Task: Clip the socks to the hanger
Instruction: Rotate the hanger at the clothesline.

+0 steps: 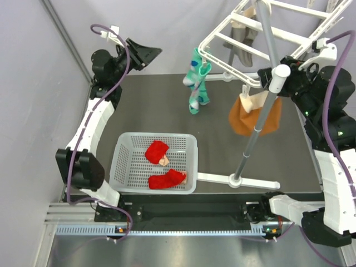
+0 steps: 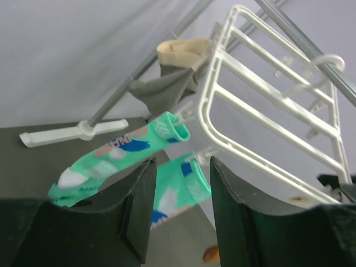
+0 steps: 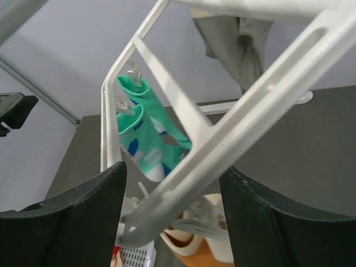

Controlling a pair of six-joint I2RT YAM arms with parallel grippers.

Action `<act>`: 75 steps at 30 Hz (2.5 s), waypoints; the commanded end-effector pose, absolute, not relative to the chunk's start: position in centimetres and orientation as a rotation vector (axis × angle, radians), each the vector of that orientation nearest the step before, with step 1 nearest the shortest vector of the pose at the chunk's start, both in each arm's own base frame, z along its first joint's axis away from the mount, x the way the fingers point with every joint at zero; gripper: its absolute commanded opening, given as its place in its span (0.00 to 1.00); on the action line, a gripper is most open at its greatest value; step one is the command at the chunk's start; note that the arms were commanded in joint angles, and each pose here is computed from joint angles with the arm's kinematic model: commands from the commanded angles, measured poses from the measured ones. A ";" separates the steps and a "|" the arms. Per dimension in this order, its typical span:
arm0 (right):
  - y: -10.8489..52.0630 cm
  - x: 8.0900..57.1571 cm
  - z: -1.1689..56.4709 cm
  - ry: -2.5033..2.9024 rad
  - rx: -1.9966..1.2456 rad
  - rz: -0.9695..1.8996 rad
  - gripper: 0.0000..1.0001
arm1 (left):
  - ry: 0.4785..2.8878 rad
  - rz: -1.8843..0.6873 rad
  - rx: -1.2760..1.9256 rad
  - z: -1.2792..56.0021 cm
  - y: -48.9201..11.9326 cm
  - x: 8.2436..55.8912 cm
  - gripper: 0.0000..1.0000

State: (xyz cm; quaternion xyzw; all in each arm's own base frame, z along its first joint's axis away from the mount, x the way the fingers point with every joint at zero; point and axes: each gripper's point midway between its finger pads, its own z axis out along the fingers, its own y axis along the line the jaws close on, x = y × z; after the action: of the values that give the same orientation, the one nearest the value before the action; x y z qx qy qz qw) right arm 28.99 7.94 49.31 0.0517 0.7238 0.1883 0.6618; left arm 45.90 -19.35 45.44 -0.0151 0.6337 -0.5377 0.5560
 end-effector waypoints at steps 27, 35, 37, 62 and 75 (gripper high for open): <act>12.7 28.1 49.4 1.527 0.050 0.771 0.66 | 1.281 -1.486 0.490 45.0 -37.8 26.0 0.64; 11.7 27.7 50.1 1.529 0.040 0.692 0.69 | 1.218 -1.441 0.543 43.8 -41.3 25.2 0.69; 11.2 27.7 50.2 1.526 0.063 0.671 0.70 | 1.247 -1.425 0.562 42.5 -42.8 25.7 0.68; 3.9 25.6 50.1 1.549 0.239 0.287 1.00 | 1.507 -1.071 0.376 40.0 -42.3 32.4 0.06; 4.3 24.4 53.1 1.459 0.255 0.369 1.00 | 1.552 -0.983 0.266 41.2 -36.5 35.1 0.05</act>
State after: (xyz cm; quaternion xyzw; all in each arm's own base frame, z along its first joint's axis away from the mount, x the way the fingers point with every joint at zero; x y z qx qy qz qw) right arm 24.68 4.91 51.63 0.1054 0.6770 0.1750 0.7071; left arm 35.00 -38.91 37.08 0.1286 0.6933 -0.4153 0.5747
